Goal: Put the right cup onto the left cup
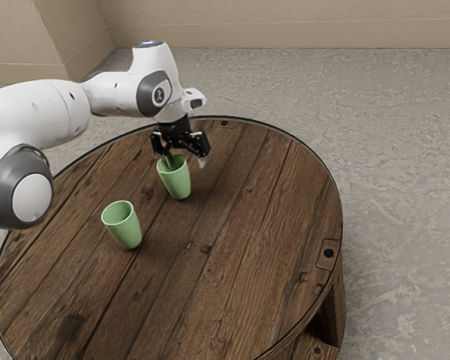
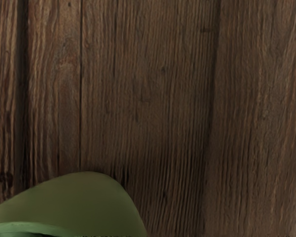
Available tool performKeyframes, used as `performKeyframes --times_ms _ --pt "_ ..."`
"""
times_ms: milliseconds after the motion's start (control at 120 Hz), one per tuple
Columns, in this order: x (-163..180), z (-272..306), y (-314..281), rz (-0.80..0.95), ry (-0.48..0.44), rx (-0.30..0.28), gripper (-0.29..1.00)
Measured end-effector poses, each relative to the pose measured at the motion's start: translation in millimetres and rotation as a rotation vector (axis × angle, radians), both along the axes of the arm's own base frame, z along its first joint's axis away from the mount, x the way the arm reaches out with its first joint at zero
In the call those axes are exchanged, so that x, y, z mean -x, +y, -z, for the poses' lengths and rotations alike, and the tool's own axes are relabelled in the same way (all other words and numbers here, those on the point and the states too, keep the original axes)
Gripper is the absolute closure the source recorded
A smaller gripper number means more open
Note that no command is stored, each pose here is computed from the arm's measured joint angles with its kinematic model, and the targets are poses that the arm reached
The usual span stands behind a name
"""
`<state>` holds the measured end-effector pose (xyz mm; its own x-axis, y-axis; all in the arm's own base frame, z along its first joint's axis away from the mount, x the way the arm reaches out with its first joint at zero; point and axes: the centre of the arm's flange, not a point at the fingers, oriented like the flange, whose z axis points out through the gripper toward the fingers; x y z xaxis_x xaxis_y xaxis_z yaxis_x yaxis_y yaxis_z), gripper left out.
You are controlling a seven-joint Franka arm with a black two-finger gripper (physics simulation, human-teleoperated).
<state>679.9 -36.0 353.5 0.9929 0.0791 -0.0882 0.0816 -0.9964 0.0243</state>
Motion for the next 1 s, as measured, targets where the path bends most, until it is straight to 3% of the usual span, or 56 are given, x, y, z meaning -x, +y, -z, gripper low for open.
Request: performKeyframes --times_ms 208,358,667,758,917,1000 --pt "5.0 7.3 4.4 -0.042 -0.010 0.000 0.48" --pt "7.1 13.8 15.9 -0.083 -0.004 -0.001 0.66" --pt "6.3 -5.6 18.1 -0.109 -0.031 -0.007 0.75" --pt "13.6 -44.7 15.2 -0.099 -0.065 -0.023 0.76" --pt "87.4 -128.7 17.8 -0.095 -0.099 -0.068 0.77" --pt "116.0 -142.8 32.6 -0.129 -0.082 -0.092 0.78"
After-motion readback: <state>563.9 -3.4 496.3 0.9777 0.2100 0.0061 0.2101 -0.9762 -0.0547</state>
